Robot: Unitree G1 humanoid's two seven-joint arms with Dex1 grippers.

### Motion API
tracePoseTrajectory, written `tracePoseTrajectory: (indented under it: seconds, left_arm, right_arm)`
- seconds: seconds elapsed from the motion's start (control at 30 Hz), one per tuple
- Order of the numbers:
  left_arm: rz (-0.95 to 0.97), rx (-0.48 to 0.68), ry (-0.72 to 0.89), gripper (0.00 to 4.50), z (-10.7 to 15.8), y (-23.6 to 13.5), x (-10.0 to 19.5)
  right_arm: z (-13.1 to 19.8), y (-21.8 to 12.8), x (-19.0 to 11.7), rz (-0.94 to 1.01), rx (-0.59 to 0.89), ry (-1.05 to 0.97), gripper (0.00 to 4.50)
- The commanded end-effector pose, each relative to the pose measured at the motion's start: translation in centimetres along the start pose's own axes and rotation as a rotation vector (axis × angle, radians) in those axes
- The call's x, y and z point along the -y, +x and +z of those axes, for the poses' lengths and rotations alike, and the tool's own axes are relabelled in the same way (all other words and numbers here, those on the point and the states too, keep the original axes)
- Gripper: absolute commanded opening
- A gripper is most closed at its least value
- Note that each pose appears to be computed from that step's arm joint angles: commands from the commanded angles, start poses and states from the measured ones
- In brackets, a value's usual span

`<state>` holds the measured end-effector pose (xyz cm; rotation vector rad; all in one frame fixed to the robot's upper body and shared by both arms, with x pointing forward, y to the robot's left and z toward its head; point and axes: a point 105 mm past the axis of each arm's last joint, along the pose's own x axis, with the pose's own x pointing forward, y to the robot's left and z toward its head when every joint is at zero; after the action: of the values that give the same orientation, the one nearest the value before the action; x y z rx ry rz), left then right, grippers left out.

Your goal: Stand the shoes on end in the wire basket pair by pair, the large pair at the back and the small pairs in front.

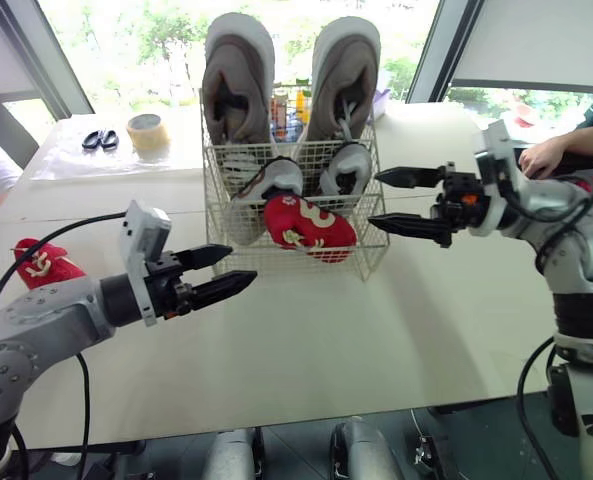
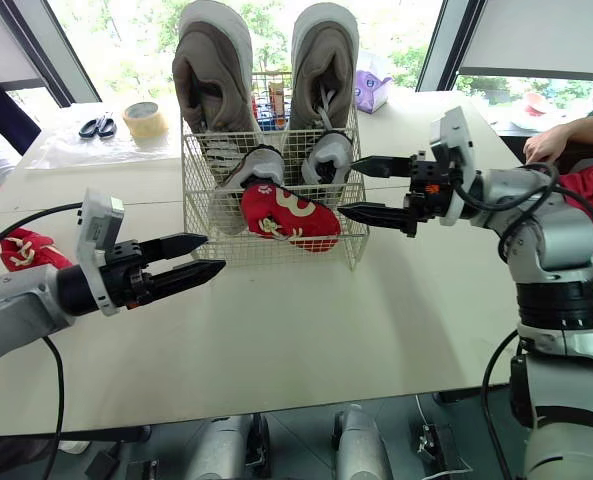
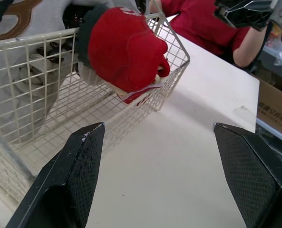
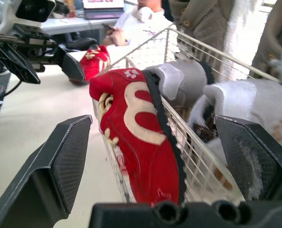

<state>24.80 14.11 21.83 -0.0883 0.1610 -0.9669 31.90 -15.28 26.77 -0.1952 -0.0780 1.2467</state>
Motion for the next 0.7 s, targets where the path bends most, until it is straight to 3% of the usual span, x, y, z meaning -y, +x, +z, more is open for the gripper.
tracePoseTrajectory:
  seconds: [0.03, 0.2, 0.3, 0.5, 0.7]
  left_arm:
    - [-0.015, 0.028, 0.036, 3.73, 1.0, -0.1, 0.2]
    - [-0.025, 0.021, 0.034, 3.73, 1.1, -0.5, 0.1]
    - [-0.035, 0.030, 0.028, 4.45, 1.7, -1.0, 0.2]
    - [0.020, 0.013, 0.082, 4.45, 2.2, -1.3, -0.4]
    - [-0.024, 0.008, 0.151, 4.45, 2.8, -0.9, 0.9]
  right_arm:
    - [1.9, -0.4, -0.6, -0.009, 0.029, -0.048, 4.45]
    - [2.7, 0.9, -2.4, 0.042, 0.028, -0.086, 4.45]
    - [3.1, 1.7, -3.7, 0.084, 0.016, -0.109, 4.50]
    - [3.4, 4.0, -5.4, 0.126, -0.031, -0.179, 4.50]
    - [1.5, 7.5, -6.6, 0.013, -0.086, -0.283, 4.50]
